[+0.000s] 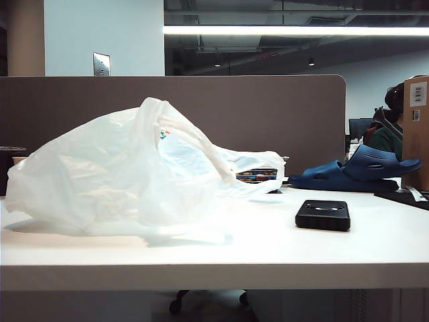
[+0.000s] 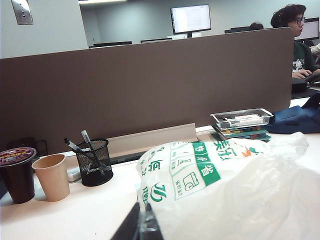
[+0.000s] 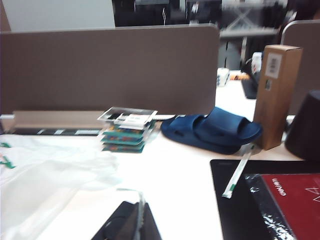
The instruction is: Put the power bank into the bag.
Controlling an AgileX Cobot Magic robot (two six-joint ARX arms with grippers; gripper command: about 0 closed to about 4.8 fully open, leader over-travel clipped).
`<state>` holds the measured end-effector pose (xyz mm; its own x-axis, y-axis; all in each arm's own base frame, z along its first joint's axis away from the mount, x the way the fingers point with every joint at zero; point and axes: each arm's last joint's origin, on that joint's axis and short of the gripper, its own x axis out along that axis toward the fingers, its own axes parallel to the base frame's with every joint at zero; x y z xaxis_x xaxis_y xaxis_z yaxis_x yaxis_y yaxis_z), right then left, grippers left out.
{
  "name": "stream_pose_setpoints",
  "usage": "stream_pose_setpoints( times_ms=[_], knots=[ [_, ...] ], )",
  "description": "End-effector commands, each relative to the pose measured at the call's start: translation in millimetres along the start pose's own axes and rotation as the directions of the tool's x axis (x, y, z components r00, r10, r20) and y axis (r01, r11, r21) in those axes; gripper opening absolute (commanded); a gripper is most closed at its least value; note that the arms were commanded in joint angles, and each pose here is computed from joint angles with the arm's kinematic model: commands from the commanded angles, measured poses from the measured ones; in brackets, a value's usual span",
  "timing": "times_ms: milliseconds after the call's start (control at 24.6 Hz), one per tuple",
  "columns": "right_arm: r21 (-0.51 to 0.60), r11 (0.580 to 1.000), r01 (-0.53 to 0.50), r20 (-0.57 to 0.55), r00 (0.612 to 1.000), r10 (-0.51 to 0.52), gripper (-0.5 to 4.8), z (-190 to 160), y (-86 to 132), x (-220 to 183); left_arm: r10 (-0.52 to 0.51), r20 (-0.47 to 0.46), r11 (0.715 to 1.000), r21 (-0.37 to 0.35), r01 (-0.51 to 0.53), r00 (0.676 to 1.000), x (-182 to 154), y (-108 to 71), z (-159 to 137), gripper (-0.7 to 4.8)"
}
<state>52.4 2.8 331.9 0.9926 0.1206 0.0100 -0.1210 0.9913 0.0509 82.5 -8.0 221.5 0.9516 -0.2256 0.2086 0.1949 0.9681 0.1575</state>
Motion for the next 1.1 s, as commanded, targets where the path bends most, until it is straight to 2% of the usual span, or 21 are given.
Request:
stream_pose_setpoints(
  times_ms=[41,163,204,366,570,773,814,855,936,1099],
  knots=[
    [0.020,0.999,-0.045,-0.084,0.995,0.047,-0.06,36.2,2.6,5.1,-0.028,0.008,1.000,0.002,0.028,1.000,-0.1,-0.8,1.5,-0.06],
    [0.037,0.998,-0.050,-0.163,0.985,0.056,-0.06,61.5,3.0,13.2,-0.030,-0.004,1.000,-0.001,0.030,1.000,-0.1,-0.9,0.3,-0.06],
    [0.048,0.998,-0.045,-0.218,0.974,0.055,-0.06,77.5,2.9,19.8,-0.032,-0.010,0.999,-0.002,0.032,0.999,-0.1,-1.0,-0.2,-0.06],
    [0.074,0.996,-0.046,-0.320,0.945,0.067,-0.06,105.6,2.5,34.8,-0.071,-0.010,0.997,-0.004,0.071,0.997,-0.2,-2.3,-0.6,-0.06],
    [0.156,0.981,-0.117,-0.449,0.876,0.176,-0.06,144.3,5.9,79.4,-0.084,-0.009,0.996,-0.005,0.084,0.996,-0.2,-2.6,-0.6,-0.06],
    [0.193,0.961,-0.197,-0.503,0.822,0.269,-0.05,150.3,21.6,123.5,-0.085,-0.025,0.996,-0.009,0.085,0.996,-0.2,-2.8,-2.3,-0.06],
    [0.198,0.953,-0.231,-0.526,0.795,0.302,0.08,147.0,29.9,139.0,-0.086,-0.032,0.996,-0.011,0.086,0.996,-0.3,-2.9,-3.0,-0.06],
    [0.203,0.946,-0.254,-0.547,0.771,0.325,0.52,142.1,36.6,151.5,-0.087,-0.036,0.996,-0.012,0.087,0.996,-0.3,-3.0,-3.4,-0.06],
    [0.205,0.940,-0.273,-0.566,0.751,0.342,1.15,135.2,43.1,166.5,-0.087,-0.037,0.996,-0.012,0.087,0.996,-0.3,-3.0,-3.5,-0.06],
    [0.218,0.919,-0.328,-0.548,0.738,0.393,1.27,122.5,57.2,204.5,-0.087,-0.037,0.996,-0.012,0.086,0.996,-0.3,-3.0,-3.5,-0.06]
  ],
)
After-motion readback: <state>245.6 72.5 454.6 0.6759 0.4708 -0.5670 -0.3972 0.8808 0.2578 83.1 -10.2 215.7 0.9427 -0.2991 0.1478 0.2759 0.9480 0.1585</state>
